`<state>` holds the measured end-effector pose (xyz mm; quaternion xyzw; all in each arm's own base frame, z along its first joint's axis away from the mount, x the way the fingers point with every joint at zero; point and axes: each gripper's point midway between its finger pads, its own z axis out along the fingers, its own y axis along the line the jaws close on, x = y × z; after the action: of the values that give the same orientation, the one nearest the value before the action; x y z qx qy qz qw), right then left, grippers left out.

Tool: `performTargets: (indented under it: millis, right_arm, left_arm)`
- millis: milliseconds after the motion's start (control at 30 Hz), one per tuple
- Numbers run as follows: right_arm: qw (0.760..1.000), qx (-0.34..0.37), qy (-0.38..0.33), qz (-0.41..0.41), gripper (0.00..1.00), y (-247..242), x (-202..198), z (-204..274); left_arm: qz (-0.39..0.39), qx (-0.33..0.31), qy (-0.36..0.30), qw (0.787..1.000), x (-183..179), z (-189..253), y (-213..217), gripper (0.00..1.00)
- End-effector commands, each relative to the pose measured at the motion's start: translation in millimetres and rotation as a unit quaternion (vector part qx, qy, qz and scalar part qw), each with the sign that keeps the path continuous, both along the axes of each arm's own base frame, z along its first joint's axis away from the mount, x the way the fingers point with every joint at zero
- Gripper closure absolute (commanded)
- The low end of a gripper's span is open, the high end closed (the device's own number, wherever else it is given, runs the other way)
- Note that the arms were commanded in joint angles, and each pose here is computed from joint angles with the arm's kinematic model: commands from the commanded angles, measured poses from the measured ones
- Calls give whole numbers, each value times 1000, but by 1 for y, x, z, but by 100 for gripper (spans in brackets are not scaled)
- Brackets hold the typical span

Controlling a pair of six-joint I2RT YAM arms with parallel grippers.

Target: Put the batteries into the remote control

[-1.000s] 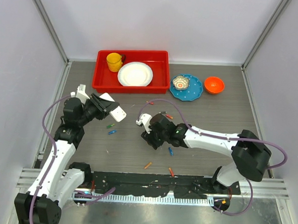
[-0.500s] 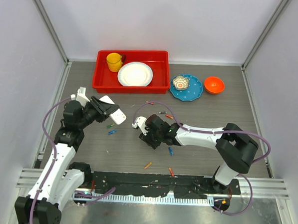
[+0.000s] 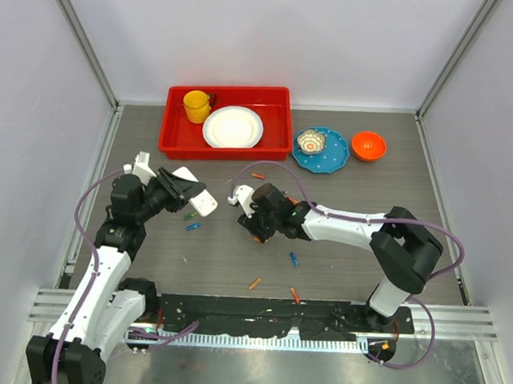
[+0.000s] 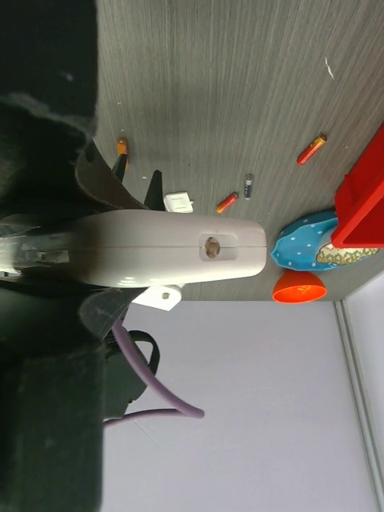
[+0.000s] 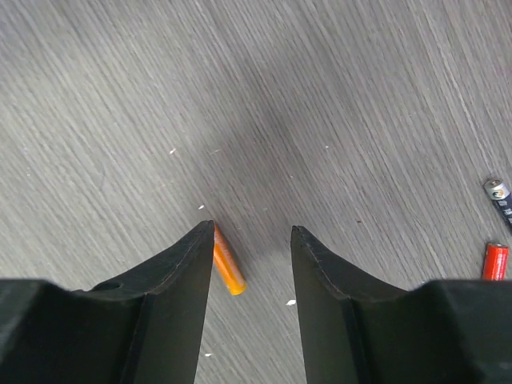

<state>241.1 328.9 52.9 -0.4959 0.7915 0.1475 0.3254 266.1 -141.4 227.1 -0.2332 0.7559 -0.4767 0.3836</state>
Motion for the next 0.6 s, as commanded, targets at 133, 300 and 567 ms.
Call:
performTargets:
  millis: [133,300,567]
  right_arm:
    - [1000,16,5,17,52,12,5,0]
    - [999,28,10,17,52,11,-1,4]
    - [999,6,37,17,54,5,-9,-14]
  left_arm:
    - [-14,0,-44,999,2,16,-4,100]
    - [-14,-1,-42,999,2,14,-4,100]
    - [-16,-5,-37,999,1,10,-5,100]
